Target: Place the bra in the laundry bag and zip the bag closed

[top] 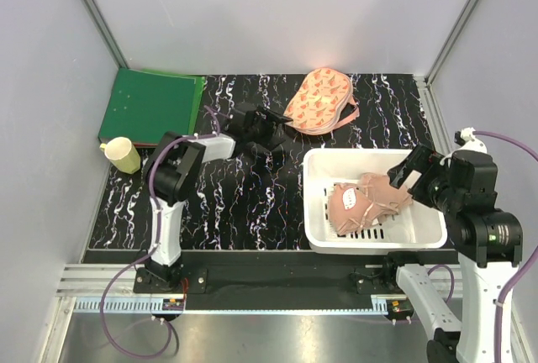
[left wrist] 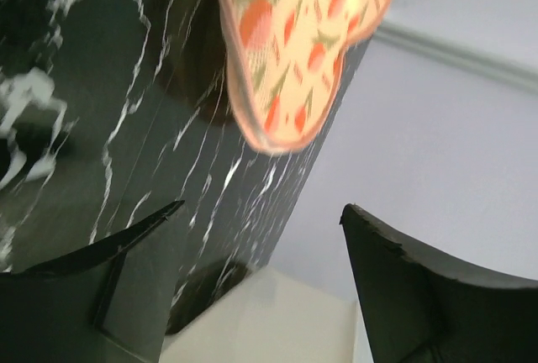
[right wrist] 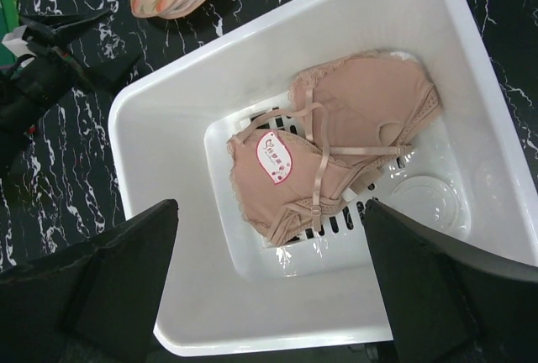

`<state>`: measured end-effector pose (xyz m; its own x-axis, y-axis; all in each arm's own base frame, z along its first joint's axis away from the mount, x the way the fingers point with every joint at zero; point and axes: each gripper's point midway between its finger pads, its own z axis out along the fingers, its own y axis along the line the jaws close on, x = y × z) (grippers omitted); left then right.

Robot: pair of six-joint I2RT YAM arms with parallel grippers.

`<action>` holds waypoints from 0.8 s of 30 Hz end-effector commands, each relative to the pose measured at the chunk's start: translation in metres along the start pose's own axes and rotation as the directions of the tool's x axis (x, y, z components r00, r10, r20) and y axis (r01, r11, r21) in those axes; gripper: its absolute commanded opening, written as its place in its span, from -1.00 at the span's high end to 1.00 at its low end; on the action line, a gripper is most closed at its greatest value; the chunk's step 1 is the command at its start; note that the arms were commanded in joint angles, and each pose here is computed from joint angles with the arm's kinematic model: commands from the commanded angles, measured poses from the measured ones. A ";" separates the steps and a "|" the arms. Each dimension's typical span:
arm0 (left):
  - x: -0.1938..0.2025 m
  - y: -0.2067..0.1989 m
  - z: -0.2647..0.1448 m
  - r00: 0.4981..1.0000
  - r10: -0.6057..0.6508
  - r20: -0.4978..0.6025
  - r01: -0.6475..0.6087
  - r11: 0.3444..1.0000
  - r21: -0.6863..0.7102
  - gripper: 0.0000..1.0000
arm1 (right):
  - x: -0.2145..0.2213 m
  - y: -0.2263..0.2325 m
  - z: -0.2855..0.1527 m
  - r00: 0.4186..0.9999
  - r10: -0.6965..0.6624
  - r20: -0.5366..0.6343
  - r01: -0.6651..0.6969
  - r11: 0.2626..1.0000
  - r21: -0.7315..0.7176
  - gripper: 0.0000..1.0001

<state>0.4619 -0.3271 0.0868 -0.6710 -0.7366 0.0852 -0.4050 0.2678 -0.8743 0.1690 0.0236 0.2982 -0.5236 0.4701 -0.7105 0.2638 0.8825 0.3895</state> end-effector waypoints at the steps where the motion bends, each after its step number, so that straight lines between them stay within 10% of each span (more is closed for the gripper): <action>1: -0.016 -0.031 0.030 0.983 -0.157 0.098 0.154 0.987 0.033 -0.51 | -0.013 -0.006 -0.013 0.997 -0.033 0.073 0.032 0.999 0.025 -0.99; 9: -0.023 -0.009 0.069 0.966 -0.221 0.131 0.229 0.972 -0.056 -0.08 | -0.019 -0.006 -0.009 0.995 -0.050 0.081 0.046 0.998 0.040 -1.00; 17: -0.038 -0.029 0.064 0.983 -0.117 0.139 0.121 0.993 -0.016 0.98 | -0.019 0.006 0.008 0.998 -0.060 0.026 0.060 0.998 -0.003 -0.99; 24: -0.092 -0.006 -0.028 0.950 0.192 0.245 -0.154 0.974 -0.166 1.00 | -0.008 0.026 0.035 0.986 -0.123 -0.110 0.112 0.989 -0.099 -0.99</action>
<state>0.5143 -0.3115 0.0402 -0.5557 -0.8303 0.0426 -0.5290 0.3136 -0.7886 0.1896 0.0263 0.2916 -0.5906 0.4158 -0.6916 0.2357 0.9085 0.3450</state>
